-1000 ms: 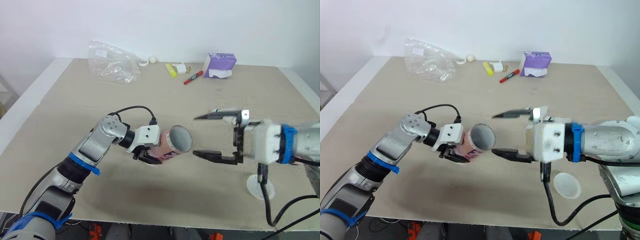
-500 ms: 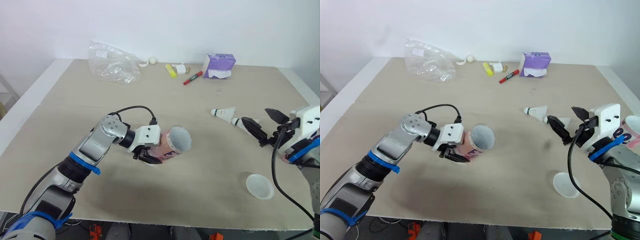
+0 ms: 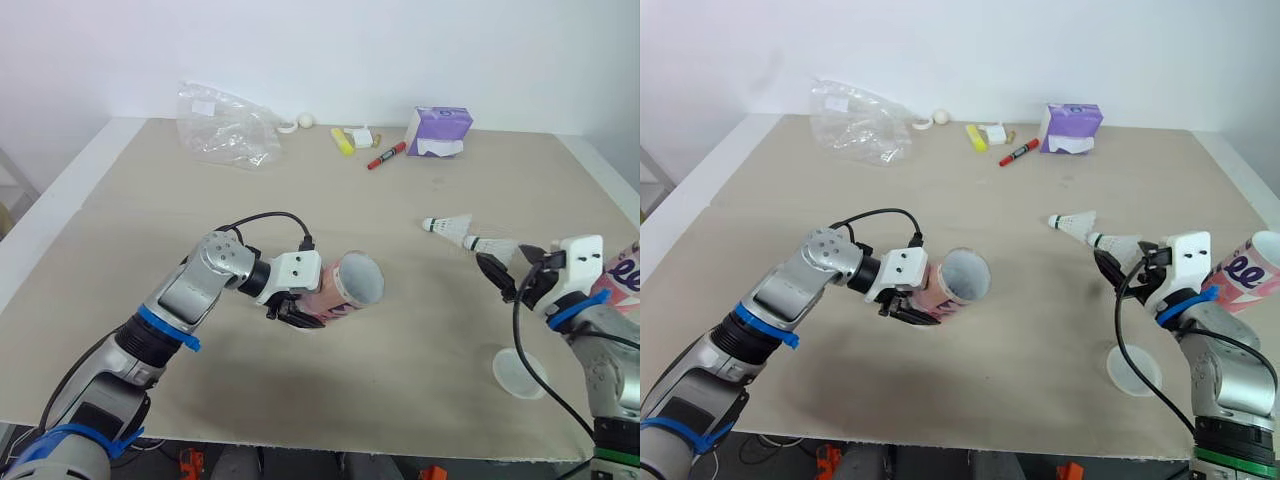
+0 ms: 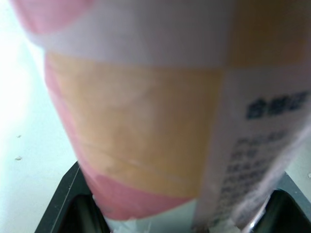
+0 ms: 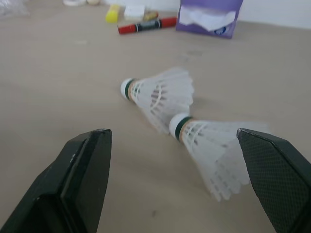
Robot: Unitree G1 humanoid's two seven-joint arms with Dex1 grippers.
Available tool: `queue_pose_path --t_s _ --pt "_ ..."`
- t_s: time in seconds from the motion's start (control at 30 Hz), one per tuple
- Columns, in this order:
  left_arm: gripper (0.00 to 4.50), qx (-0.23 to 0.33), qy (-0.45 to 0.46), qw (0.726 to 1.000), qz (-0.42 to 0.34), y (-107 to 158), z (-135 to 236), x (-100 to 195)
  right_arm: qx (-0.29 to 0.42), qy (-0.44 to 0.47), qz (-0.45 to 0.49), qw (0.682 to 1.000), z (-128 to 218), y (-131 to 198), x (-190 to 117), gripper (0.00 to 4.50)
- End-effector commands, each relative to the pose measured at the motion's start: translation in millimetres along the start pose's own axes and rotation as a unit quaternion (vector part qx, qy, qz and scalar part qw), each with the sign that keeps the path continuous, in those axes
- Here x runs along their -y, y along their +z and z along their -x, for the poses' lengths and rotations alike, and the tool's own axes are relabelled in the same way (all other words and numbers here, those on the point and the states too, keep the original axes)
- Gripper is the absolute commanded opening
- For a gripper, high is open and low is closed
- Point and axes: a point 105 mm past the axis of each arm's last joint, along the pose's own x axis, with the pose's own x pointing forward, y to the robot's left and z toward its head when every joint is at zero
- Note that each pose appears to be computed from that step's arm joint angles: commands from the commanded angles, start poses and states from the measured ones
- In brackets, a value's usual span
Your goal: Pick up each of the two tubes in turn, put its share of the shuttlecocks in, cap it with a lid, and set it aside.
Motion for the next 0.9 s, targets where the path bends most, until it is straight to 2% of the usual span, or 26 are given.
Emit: queue_pose_path --t_s 0.03,0.63,0.7,0.87,0.9 --pt "2.73 -0.028 0.012 0.999 0.018 -15 -4 1 0.018 -0.012 -0.005 1.0 -3 5 7 4.43" --pt "2.73 -0.025 0.021 0.999 0.024 -16 -3 0 0.005 -0.003 -0.036 0.999 -30 -7 20 4.43" --pt "2.73 -0.025 0.023 0.999 0.025 -16 -3 0 0.007 -0.002 -0.037 0.999 -33 -6 21 3.9" --pt "2.73 -0.025 0.026 0.999 0.029 -17 -2 0 0.003 -0.011 -0.036 0.999 -37 -9 27 1.93" --pt "2.73 -0.025 0.027 0.999 0.029 -17 -2 0 0.003 -0.012 -0.037 0.999 -38 -10 28 1.85"
